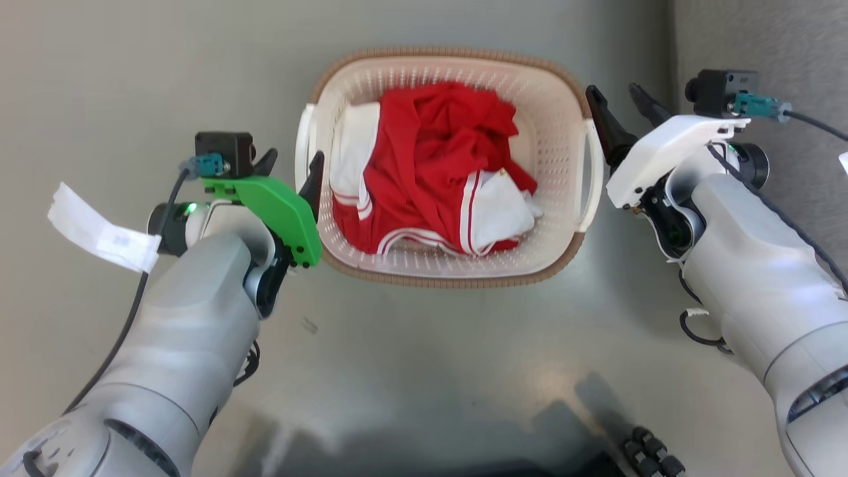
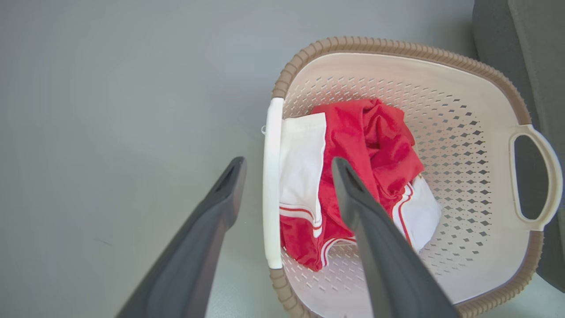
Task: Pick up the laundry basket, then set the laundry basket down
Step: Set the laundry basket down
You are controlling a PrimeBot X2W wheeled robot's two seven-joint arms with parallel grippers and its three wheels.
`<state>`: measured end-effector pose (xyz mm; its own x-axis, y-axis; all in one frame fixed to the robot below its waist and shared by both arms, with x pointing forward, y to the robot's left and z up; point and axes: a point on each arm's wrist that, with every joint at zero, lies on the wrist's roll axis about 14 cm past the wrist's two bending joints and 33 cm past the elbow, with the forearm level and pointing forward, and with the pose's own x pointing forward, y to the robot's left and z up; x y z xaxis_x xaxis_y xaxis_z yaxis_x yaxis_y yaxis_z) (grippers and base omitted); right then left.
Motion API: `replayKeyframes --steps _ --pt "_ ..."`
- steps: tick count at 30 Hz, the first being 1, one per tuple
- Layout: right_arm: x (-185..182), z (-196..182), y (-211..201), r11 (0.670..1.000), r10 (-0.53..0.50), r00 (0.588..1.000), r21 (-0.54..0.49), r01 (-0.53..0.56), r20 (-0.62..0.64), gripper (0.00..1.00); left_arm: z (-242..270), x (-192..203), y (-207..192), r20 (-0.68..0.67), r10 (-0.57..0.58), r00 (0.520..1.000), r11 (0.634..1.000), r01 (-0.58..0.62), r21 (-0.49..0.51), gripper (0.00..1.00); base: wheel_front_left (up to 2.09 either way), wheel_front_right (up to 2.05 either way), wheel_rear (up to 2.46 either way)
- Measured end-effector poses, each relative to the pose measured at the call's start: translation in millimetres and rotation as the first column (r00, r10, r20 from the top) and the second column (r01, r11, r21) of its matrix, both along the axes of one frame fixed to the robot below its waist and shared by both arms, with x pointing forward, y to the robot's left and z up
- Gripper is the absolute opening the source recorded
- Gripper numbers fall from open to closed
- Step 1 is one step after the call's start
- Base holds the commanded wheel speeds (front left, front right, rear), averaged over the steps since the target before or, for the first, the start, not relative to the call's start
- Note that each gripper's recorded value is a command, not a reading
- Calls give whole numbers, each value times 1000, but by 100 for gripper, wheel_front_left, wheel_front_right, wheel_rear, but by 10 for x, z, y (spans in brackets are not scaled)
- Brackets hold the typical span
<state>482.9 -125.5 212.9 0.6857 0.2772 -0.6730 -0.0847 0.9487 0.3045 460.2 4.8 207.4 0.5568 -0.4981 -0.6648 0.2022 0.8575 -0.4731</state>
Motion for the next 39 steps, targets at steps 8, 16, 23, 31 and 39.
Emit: replayKeyframes --steps 8,16,23,31,39 --pt "78 485 -64 1000 -21 993 15 19 112 100 487 156 -43 101 23 995 999 -19 -40 100 0 0 0" --pt "137 1110 -51 998 -39 964 54 26 263 100 1204 459 78 271 92 958 992 -67 -103 100 0 0 0" --pt "62 1535 -117 997 -61 931 70 38 361 100 1710 478 167 382 130 915 986 -81 -143 100 0 0 0" --pt "-24 2095 -156 994 -86 864 98 43 496 100 2166 336 335 472 193 860 976 -120 -179 100 0 0 0" --pt "-268 2525 -209 988 -135 795 138 65 591 100 2551 120 570 545 278 791 958 -189 -215 100 0 0 0"
